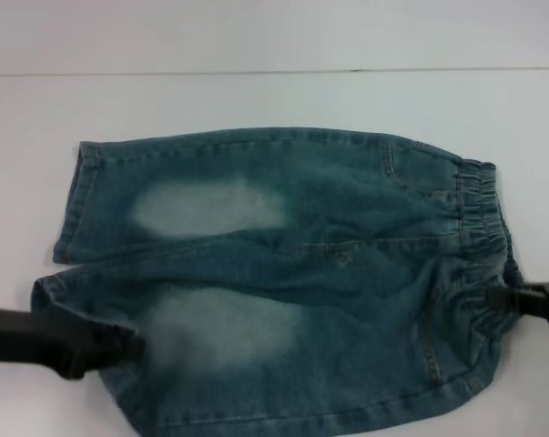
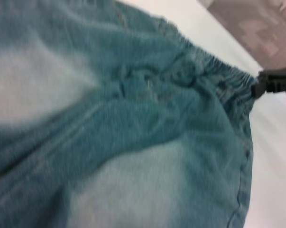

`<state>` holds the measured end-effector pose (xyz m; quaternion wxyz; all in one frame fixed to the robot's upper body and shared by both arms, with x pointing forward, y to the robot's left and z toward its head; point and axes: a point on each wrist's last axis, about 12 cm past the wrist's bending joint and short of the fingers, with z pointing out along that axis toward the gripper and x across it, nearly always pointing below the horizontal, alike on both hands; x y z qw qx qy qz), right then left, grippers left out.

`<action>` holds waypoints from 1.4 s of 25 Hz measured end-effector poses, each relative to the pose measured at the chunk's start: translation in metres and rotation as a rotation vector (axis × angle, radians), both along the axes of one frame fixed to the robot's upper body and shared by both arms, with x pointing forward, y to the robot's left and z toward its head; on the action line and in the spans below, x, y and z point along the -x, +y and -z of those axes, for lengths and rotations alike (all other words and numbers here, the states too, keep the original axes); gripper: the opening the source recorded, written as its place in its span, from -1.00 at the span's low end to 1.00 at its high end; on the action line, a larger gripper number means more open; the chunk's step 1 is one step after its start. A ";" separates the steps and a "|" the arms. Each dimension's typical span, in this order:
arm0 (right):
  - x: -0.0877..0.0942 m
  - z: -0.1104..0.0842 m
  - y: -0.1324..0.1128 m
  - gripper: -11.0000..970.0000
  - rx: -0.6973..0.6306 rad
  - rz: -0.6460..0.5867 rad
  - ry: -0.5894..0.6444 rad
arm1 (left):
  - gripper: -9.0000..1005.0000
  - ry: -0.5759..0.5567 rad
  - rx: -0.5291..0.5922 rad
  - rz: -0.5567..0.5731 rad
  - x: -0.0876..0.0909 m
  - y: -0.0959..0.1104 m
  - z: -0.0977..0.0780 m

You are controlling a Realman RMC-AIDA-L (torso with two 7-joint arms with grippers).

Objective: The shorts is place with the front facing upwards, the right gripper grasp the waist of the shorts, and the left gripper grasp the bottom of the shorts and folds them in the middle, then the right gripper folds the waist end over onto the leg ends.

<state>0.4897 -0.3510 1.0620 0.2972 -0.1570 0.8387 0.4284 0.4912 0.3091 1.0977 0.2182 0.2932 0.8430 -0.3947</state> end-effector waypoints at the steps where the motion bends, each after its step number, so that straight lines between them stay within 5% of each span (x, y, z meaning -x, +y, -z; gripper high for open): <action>1: -0.001 -0.001 0.000 -0.88 -0.007 0.004 -0.007 | -0.88 -0.014 0.006 -0.007 0.000 0.001 -0.002; 8: -0.013 -0.013 0.000 -0.89 -0.058 0.045 -0.060 | -0.88 -0.143 0.045 -0.079 -0.011 0.006 -0.014; 19: -0.047 -0.030 -0.012 -0.89 -0.224 0.375 -0.085 | -0.88 -0.325 0.040 -0.401 -0.048 0.021 -0.010; 29: -0.077 -0.025 -0.018 -0.88 -0.361 0.686 -0.105 | -0.88 -0.448 0.110 -0.674 -0.078 0.028 -0.009; 35: -0.087 -0.022 -0.008 -0.88 -0.355 0.709 -0.103 | -0.88 -0.462 0.098 -0.712 -0.093 0.020 -0.004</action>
